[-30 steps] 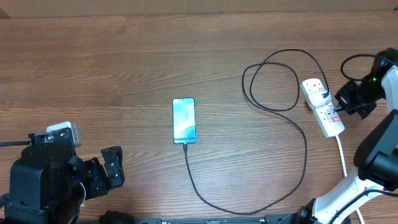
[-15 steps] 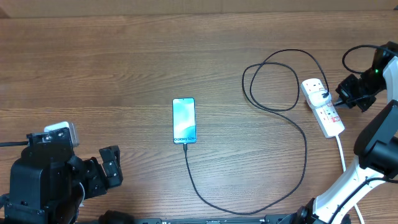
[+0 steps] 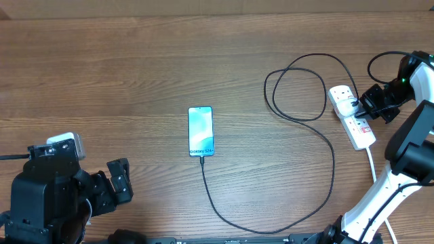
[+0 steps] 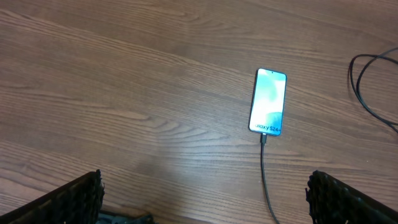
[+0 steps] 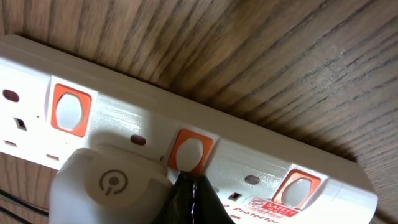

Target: Plug charger to phone and switch on socket

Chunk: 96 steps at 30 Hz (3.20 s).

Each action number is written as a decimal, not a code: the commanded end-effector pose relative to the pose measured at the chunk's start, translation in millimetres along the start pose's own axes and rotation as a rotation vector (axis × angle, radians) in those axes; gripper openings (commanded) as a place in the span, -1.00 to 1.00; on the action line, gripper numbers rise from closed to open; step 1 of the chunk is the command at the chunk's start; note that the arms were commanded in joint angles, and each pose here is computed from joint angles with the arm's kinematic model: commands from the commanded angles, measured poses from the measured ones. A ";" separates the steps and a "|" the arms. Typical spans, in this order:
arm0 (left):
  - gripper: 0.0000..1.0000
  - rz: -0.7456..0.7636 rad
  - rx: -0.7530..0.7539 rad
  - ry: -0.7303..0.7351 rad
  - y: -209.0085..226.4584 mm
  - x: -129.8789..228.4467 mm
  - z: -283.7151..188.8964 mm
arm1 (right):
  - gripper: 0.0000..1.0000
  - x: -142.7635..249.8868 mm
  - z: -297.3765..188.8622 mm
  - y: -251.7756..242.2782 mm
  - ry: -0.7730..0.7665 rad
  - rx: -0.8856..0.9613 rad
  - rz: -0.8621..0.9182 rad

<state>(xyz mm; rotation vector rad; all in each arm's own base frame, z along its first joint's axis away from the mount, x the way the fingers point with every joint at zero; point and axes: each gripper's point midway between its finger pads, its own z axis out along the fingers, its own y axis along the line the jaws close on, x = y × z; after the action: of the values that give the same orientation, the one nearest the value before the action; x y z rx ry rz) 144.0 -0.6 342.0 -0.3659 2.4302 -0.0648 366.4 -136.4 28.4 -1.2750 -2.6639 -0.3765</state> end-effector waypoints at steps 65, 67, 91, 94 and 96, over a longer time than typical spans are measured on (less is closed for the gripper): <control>0.99 -0.016 -0.012 -0.007 1.8 -1.1 0.4 | -0.92 -5.8 4.3 4.6 -0.028 0.040 -0.055; 1.00 -0.016 -0.012 -0.007 1.8 -1.1 0.4 | -0.92 -2.7 11.7 4.3 -0.019 0.045 -0.057; 1.00 -0.051 0.028 -0.157 21.8 9.5 -33.6 | -0.92 18.7 -101.4 13.7 -0.320 0.048 -0.015; 0.99 -0.070 0.042 -0.230 33.3 16.7 -49.0 | -0.92 29.6 -143.1 27.3 -0.440 -0.039 -0.030; 1.00 -0.082 0.066 -0.276 39.4 23.7 -59.6 | -0.92 43.6 -176.0 45.0 -0.517 -0.150 -0.075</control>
<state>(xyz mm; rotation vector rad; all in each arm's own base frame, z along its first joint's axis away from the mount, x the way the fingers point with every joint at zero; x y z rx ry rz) 98.6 17.6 362.2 -0.3830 2.2277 -0.1081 375.7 -141.6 143.9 -1.4087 -2.9875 -0.1572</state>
